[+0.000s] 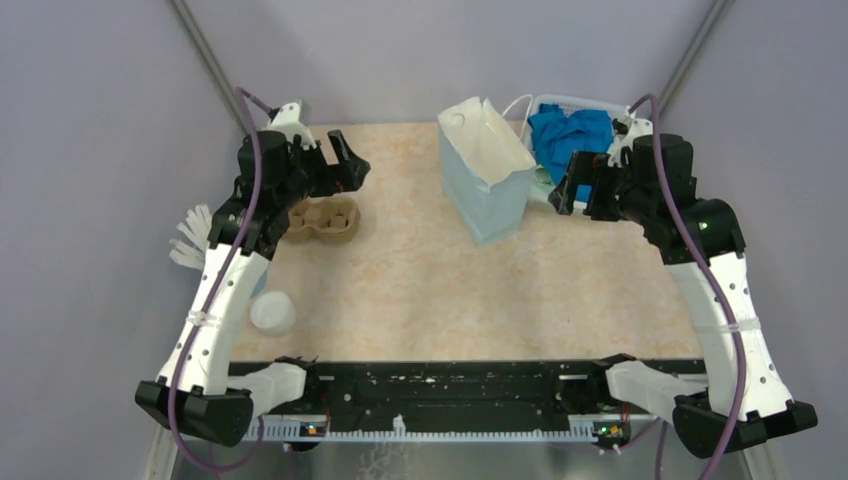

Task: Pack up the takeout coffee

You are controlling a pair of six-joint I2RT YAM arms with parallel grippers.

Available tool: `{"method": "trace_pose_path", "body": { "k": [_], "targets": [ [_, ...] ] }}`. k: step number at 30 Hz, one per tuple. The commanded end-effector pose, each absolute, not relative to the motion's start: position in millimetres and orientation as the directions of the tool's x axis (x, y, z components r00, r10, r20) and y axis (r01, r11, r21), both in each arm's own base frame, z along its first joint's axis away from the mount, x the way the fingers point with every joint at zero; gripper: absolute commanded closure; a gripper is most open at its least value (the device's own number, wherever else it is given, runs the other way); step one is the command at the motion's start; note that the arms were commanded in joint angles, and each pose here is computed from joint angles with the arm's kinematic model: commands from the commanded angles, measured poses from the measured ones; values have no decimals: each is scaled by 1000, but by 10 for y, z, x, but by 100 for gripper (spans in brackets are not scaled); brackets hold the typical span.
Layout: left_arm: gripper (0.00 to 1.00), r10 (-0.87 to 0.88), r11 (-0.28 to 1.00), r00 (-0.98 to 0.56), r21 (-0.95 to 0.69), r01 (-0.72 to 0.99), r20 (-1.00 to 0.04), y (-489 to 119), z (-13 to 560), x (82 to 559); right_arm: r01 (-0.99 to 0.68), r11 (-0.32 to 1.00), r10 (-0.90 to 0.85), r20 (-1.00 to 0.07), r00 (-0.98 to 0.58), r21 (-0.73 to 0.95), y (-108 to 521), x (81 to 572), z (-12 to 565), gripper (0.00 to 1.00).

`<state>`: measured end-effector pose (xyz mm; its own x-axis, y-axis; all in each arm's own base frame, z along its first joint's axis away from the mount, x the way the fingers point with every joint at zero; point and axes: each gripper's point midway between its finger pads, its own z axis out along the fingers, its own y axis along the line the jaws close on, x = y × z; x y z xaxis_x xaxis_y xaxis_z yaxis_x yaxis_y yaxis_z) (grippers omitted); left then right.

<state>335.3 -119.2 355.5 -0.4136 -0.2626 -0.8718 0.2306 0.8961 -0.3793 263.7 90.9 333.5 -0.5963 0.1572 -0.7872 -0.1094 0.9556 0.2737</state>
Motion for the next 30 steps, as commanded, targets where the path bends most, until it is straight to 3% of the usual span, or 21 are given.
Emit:
{"method": "trace_pose_path", "body": {
  "k": [1,10,14,21,30],
  "targets": [
    [2,-267,915,-383,-358,188,-884,-1114,3672,3438,-131,957,136,-800,-585,258,892,2598,3370,1],
    [2,-265,962,-380,-270,-42,-886,-785,3552,3887,-183,945,111,-790,-603,273,966,2516,3300,1],
    [2,-296,947,-341,-228,-225,-892,-425,3502,4238,-192,945,99,-790,-605,265,978,2545,3281,1],
    [2,-285,933,-355,-172,-316,-890,-84,3417,5012,-150,965,79,-780,-621,217,908,2697,3193,1],
    [19,-400,841,-359,-182,-509,-843,769,3096,5352,-95,980,87,-804,-588,176,806,2840,3206,1]
  ]
}}
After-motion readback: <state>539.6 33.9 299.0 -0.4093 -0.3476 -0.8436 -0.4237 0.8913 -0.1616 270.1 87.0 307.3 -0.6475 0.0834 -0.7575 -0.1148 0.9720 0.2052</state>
